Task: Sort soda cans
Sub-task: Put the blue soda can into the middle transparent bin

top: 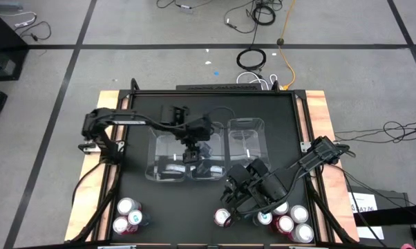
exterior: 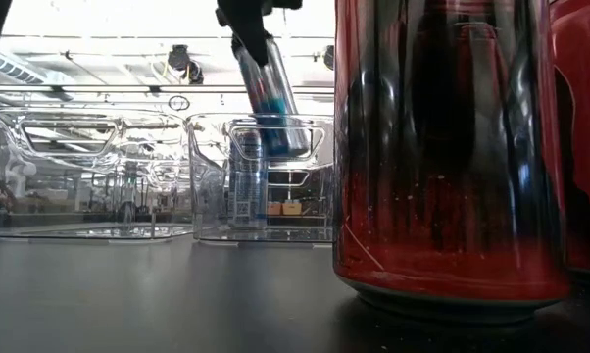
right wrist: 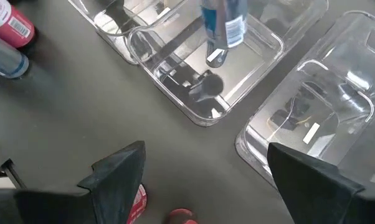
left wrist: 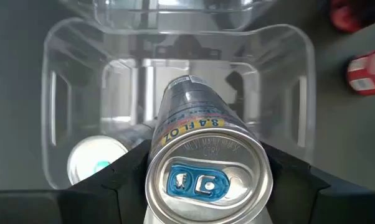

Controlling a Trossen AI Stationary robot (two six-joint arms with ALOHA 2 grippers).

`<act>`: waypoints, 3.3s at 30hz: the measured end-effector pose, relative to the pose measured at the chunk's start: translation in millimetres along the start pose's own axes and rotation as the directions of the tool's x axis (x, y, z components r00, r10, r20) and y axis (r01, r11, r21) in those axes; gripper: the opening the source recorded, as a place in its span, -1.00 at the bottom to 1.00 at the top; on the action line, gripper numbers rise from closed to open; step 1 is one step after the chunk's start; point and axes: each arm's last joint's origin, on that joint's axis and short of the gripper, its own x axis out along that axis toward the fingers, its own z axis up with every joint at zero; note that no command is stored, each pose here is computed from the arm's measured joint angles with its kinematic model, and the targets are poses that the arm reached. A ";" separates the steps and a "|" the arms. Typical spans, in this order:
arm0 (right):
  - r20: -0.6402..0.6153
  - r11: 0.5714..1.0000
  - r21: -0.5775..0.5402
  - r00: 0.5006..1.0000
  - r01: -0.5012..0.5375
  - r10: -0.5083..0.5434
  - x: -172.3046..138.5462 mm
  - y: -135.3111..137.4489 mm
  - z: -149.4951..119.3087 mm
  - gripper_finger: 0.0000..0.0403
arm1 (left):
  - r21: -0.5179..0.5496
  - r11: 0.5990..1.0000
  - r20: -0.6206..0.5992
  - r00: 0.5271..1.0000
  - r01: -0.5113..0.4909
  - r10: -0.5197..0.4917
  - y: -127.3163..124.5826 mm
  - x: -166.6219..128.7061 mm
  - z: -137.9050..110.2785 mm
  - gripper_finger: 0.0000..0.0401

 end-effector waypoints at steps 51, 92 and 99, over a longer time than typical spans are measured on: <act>-0.009 0.997 0.071 0.999 0.036 -0.036 -0.1 -3.9 -1.1 0.63 | 0.213 0.974 -0.195 0.974 -0.076 0.119 45.2 81.0 20.2 0.28; -0.011 0.997 0.070 1.000 0.028 -0.027 -3.8 -2.4 -6.9 0.63 | 0.215 0.973 -0.151 0.981 -0.089 0.123 43.6 81.4 24.4 0.41; -0.011 0.997 0.069 1.000 0.029 -0.028 -3.8 -2.5 -7.0 0.63 | 0.215 0.971 -0.121 0.984 -0.101 0.130 44.0 81.7 27.4 0.41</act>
